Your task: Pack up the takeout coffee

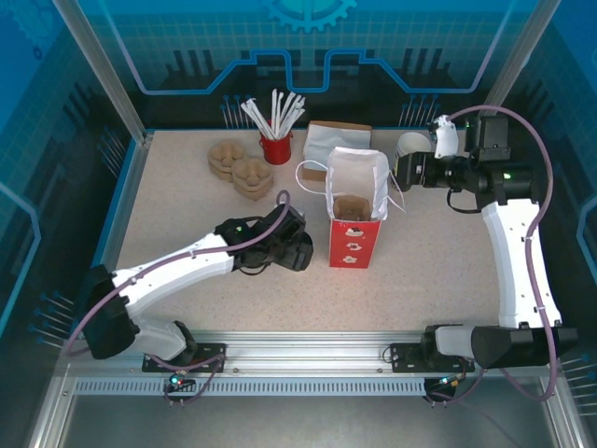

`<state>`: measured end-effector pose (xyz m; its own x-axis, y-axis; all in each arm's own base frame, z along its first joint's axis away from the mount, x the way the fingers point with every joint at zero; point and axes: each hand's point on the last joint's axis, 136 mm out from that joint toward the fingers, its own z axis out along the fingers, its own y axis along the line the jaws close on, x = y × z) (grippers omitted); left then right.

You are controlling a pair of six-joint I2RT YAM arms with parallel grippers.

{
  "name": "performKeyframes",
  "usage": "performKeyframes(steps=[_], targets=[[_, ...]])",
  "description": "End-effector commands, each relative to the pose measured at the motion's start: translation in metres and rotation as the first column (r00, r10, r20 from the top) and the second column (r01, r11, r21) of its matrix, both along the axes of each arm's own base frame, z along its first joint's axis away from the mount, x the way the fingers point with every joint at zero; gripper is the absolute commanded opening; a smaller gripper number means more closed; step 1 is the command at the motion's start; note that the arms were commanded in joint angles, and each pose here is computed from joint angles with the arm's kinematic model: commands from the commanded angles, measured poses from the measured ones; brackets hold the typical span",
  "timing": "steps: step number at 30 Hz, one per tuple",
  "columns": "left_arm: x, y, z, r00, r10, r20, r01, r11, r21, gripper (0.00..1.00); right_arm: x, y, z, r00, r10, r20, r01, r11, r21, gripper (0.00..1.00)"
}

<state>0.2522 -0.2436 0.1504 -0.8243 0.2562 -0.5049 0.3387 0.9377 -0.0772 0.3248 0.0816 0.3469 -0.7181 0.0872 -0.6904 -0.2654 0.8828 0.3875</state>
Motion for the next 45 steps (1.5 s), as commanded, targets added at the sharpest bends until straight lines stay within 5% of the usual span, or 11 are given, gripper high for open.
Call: performKeyframes(steps=[1, 45], targets=[[0.01, -0.006, 0.004, 0.999, 0.047, 0.008, -0.047, 0.999, 0.007, 0.87, -0.01, -0.003, 0.001, 1.0, 0.018, -0.003, -0.018, 1.0, 0.012, 0.55], [0.029, -0.013, -0.018, 0.989, 0.139, -0.055, -0.132, 0.984, 0.119, 0.77, -0.004, -0.008, -0.005, 0.999, 0.028, -0.038, -0.025, 0.997, 0.072, 0.56]])
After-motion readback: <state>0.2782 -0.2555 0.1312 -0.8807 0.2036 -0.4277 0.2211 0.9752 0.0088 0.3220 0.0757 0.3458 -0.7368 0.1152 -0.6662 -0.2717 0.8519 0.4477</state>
